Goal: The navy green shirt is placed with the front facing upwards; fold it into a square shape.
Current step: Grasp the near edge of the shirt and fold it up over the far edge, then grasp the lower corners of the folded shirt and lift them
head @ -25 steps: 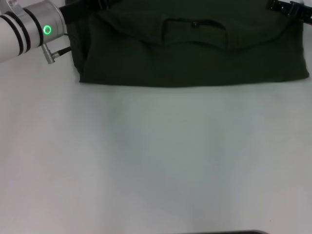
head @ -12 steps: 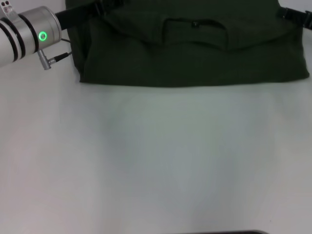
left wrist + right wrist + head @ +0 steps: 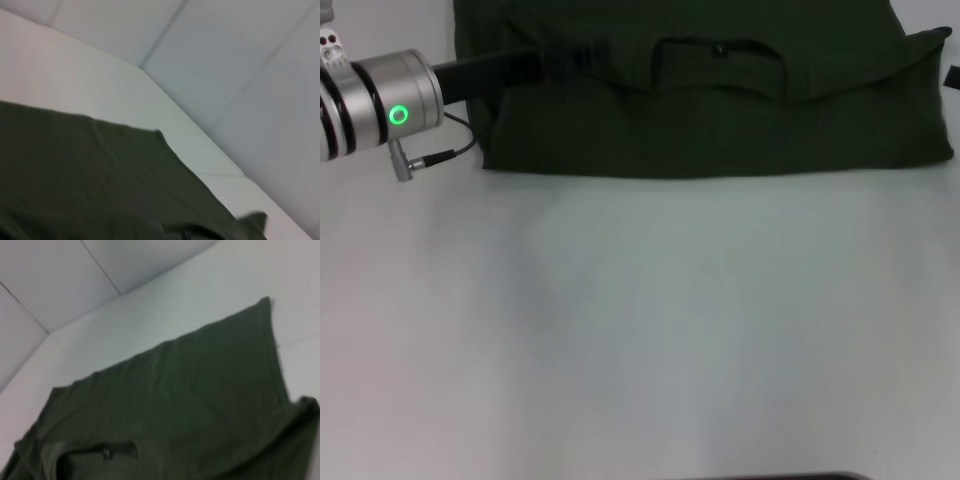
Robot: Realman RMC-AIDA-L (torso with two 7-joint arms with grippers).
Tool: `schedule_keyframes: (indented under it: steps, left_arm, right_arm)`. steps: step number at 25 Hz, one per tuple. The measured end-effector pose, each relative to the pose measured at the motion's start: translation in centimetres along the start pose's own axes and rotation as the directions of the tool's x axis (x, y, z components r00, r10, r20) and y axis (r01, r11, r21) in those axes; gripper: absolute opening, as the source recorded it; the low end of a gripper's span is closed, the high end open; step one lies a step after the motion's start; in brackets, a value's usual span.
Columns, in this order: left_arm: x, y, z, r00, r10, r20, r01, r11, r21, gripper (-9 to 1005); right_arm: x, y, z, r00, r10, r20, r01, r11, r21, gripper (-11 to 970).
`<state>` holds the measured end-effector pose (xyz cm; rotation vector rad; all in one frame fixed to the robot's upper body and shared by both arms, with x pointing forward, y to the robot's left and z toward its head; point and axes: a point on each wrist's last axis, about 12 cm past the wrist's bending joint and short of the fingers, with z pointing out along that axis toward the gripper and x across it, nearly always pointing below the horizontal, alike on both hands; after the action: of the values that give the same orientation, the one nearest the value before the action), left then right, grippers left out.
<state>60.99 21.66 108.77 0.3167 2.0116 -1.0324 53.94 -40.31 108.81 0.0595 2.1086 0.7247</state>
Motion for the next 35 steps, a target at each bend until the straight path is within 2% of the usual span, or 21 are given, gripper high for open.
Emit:
schedule_keyframes:
  steps: [4,9,17,23,35]
  left_arm:
    - [0.3,-0.4,-0.7,0.998,0.025,-0.054,-0.023,0.999,0.041,849]
    - [0.7,-0.6,-1.9,0.996,0.031,-0.082,-0.023,0.995,0.101,848]
    - [1.3,-0.2,-3.3,0.997,0.018,-0.079,-0.01,0.994,0.105,848]
    - [1.4,-0.1,-3.5,0.997,0.016,-0.07,-0.009,0.995,0.1,848]
    - [1.4,-0.2,-3.3,0.997,0.021,-0.071,-0.014,0.995,0.098,848]
  right_arm:
    - [-0.1,-0.5,-1.0,0.999,-0.023,-0.05,0.024,1.0,0.006,744]
    - [-0.2,-0.7,-0.8,0.99,-0.06,-0.126,0.063,0.998,0.022,744]
    - [-0.3,-0.4,0.1,0.971,-0.053,-0.232,0.066,0.997,0.048,745]
    - [-0.3,-0.3,0.4,0.973,-0.052,-0.226,0.065,0.997,0.049,744]
    - [0.2,0.8,2.3,0.971,-0.088,-0.223,0.097,0.995,0.03,736]
